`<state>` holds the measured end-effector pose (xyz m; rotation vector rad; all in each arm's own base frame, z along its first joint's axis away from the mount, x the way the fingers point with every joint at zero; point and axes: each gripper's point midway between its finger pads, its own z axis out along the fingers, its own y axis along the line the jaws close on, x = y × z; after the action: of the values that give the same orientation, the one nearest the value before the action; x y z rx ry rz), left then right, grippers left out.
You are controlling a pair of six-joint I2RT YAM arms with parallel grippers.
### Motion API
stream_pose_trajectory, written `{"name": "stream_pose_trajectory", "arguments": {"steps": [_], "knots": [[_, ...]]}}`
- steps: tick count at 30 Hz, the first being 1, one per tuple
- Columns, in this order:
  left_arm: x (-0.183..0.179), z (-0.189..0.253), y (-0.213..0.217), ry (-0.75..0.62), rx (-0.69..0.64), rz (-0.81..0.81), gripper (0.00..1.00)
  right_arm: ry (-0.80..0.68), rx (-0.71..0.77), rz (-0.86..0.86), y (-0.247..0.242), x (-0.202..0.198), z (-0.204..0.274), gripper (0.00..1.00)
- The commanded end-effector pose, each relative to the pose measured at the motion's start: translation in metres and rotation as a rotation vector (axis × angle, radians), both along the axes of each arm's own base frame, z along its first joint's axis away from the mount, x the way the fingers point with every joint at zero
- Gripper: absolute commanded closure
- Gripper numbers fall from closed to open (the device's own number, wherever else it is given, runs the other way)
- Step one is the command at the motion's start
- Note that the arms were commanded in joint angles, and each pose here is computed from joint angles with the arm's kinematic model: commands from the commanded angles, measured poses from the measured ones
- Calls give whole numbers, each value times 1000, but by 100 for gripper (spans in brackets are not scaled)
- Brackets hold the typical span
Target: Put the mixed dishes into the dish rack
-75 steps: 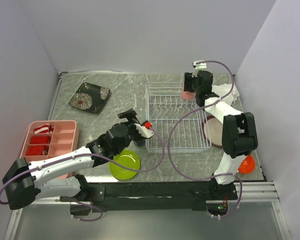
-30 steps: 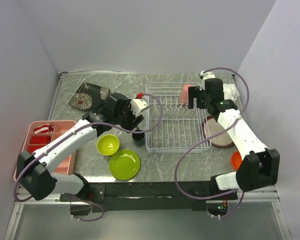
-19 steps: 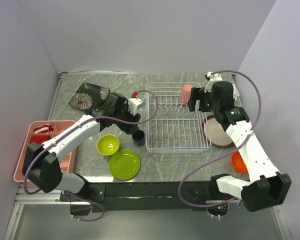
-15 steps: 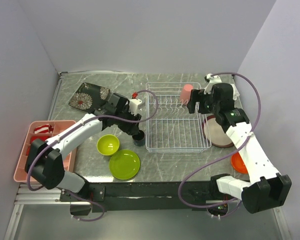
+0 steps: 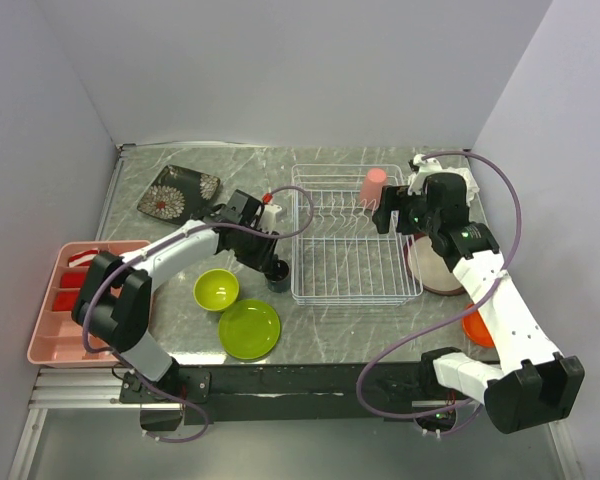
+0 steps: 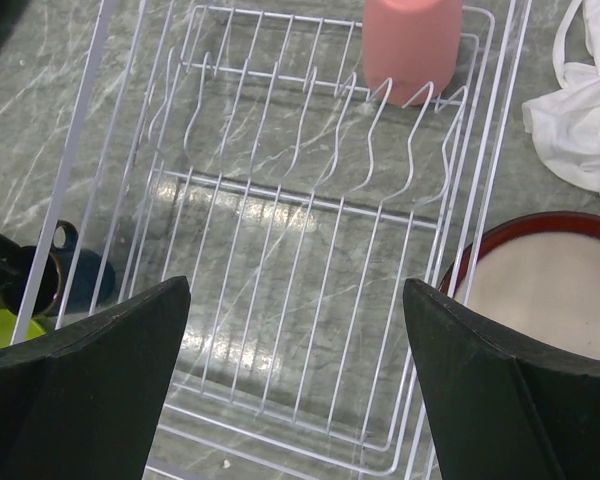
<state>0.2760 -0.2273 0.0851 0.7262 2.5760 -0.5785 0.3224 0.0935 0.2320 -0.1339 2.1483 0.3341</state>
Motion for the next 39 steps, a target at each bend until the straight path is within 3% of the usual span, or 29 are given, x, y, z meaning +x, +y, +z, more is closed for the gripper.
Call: {"name": "stream_pose_trajectory", "arguments": {"steps": [1, 3, 7, 12, 19, 20, 23, 26, 33, 35, 36, 37, 38, 39], "knots": [[16, 14, -4, -49, -11, 16, 68, -40, 13, 15, 4, 2, 10, 6], [17, 16, -3, -63, -12, 15, 75, -45, 17, 17, 5, 3, 12, 6], [16, 21, -1, -72, -4, -11, 99, -40, 20, 31, 8, 5, 11, 6], [18, 39, 12, -162, 31, -3, 99, -57, 52, 80, 19, 14, 21, 6], [66, 108, 55, -551, 231, 39, 99, -62, 233, 210, 61, 32, 67, 5], [71, 132, 55, -654, 227, 48, 99, -53, 262, 223, 68, 41, 73, 5], [67, 160, 43, -871, 307, -58, 99, -20, 371, 246, 85, 54, 87, 7], [56, 163, 30, -1002, 416, -230, 99, -1, 443, 286, 98, 61, 97, 10], [50, 167, 27, -1248, 650, -436, 99, 119, 550, 406, 123, 59, 89, 12], [51, 197, 28, -1422, 699, -432, 99, 143, 576, 438, 128, 58, 87, 10], [47, 181, 33, -1455, 740, -461, 99, 158, 587, 439, 129, 58, 85, 9], [44, 212, 29, -1631, 757, -443, 99, 171, 602, 453, 131, 56, 83, 9], [37, 220, 32, -1708, 775, -447, 99, 194, 632, 492, 135, 50, 83, 8], [32, 197, 33, -1728, 814, -514, 99, 229, 670, 504, 139, 46, 84, 7]]}}
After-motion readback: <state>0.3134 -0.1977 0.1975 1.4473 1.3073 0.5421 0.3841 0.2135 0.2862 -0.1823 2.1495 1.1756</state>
